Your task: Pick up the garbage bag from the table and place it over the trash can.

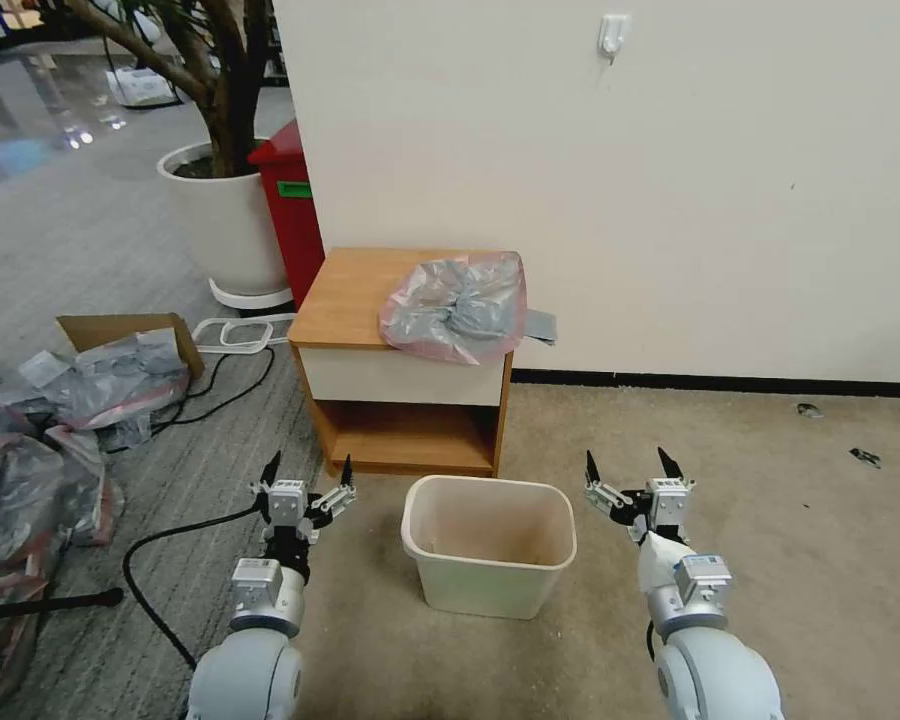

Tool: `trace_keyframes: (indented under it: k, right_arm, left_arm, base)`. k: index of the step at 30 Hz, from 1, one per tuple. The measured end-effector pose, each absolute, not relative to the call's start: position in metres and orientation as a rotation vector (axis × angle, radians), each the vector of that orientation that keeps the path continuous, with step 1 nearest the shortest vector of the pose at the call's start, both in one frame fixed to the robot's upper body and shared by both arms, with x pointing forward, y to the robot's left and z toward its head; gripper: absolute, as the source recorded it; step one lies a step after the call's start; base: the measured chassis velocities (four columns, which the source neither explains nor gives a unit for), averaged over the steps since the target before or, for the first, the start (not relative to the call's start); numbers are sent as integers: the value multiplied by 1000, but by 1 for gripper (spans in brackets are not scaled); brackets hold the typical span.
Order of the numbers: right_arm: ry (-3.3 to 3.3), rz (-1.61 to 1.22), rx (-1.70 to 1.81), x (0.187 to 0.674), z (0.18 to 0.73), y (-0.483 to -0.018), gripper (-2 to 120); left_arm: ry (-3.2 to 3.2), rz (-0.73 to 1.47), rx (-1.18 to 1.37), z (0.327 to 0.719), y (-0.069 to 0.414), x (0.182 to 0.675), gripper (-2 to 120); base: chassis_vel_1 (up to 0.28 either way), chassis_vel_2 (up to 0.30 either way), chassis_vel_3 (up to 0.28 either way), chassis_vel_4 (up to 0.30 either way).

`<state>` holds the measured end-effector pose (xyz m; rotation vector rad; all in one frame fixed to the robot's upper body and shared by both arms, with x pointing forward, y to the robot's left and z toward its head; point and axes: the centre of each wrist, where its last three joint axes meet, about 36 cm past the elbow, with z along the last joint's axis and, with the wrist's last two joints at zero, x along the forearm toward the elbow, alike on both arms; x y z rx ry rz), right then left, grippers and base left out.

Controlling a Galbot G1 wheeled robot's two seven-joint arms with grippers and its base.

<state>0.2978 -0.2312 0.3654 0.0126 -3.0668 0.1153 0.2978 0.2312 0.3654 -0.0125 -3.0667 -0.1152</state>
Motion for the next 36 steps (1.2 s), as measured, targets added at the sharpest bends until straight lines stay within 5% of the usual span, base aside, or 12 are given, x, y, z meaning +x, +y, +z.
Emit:
trace_keyframes:
  k: [29,36]
  right_arm:
    - [-3071,113,16,298,365,-231,100]
    - [-3172,-8,176,292,372,-213,100]
  left_arm:
    - [-3068,-121,-8,366,234,297,100]
    - [-3111,-241,77,383,292,281,100]
  base:
    - [0,0,0,0]
    - [15,10,0,5]
